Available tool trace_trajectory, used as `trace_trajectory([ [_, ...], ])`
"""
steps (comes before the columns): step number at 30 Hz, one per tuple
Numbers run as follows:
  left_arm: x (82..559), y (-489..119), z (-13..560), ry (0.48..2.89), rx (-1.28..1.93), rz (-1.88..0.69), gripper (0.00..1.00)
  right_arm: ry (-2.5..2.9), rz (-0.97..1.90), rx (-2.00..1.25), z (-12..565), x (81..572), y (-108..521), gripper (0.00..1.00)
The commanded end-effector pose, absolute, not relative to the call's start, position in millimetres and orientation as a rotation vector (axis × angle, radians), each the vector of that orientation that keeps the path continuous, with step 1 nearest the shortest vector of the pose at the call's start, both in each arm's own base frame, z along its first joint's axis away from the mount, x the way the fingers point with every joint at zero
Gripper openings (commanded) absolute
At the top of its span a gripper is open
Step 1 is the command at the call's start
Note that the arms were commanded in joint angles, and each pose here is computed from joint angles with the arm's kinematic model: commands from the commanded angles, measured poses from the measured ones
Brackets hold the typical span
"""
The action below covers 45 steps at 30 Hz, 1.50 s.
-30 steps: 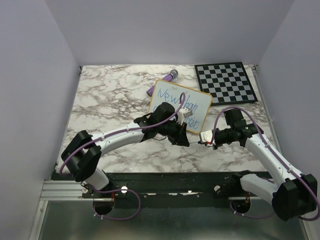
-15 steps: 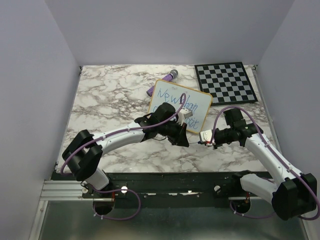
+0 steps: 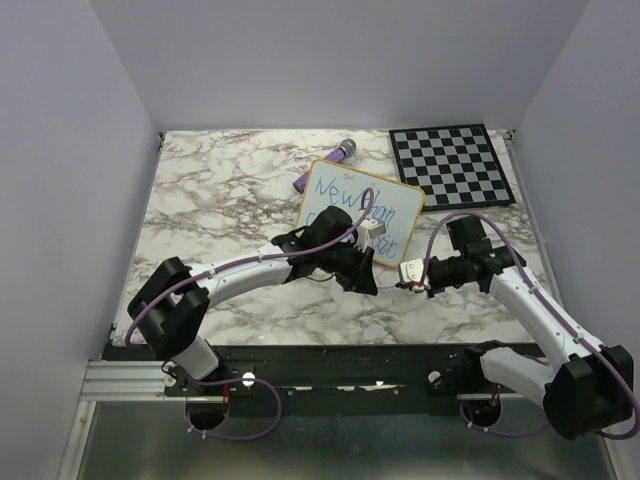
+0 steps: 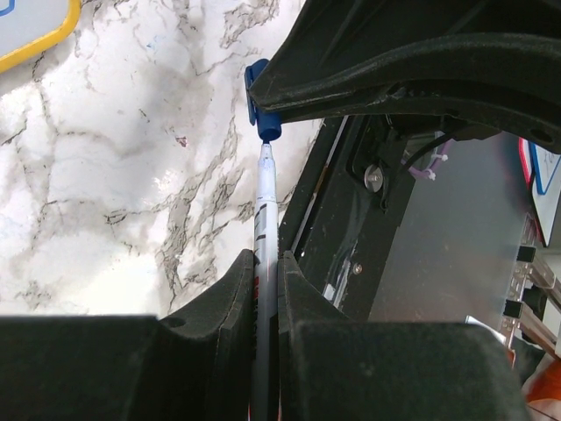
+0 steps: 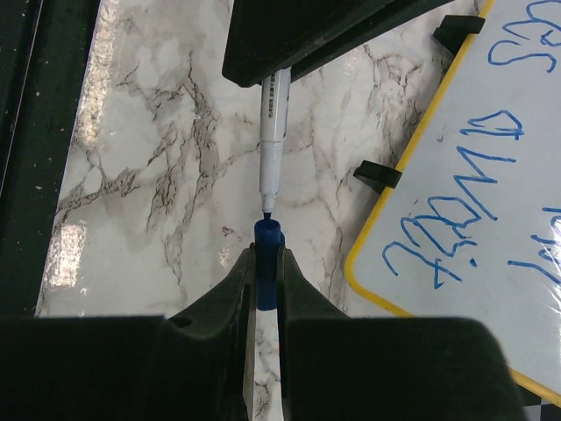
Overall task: Write a sentence on the whiteboard
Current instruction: Insert the pen cap into the whiteboard marker.
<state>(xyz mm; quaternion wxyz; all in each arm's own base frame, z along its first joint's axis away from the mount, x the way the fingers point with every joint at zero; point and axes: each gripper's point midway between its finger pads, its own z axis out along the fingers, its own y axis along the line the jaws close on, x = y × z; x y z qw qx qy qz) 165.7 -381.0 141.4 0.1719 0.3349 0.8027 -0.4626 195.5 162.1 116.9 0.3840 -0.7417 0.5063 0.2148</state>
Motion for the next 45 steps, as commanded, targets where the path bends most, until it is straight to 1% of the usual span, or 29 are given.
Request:
trace_trajectory([
  [1, 168.1, -388.7, 149.0, 2.25, 0.961, -1.341, 0.0, 1.27, 0.562, -1.889, 118.4, 195.3, 166.5, 0.11],
  [16, 172.8, -397.7, 149.5, 2.244, 0.941, -1.364, 0.0, 1.267, 0.576, -1.891, 119.8, 193.1, 171.3, 0.11],
  [27, 182.9, -402.2, 133.7, 2.296, 0.956, -1.23, 0.0, 1.325, 0.607, -1.85, 130.4, 192.4, 182.2, 0.11],
  [31, 181.2, -410.7, 127.3, 2.279, 0.994, -1.223, 0.0, 1.331, 0.636, -1.812, 138.3, 191.9, 190.0, 0.11],
  [40, 179.1, -427.2, 110.7, 2.228, 1.022, -1.277, 0.0, 1.32, 0.688, -1.841, 130.5, 179.9, 206.6, 0.11],
  [43, 179.4, -429.0, 107.0, 2.183, 1.012, -1.286, 0.0, 1.314, 0.71, -1.841, 128.0, 177.7, 212.0, 0.1],
  [45, 182.0, -434.1, 112.4, 2.104, 1.003, -1.298, 0.0, 1.311, 0.723, -1.839, 124.1, 175.9, 213.8, 0.09],
])
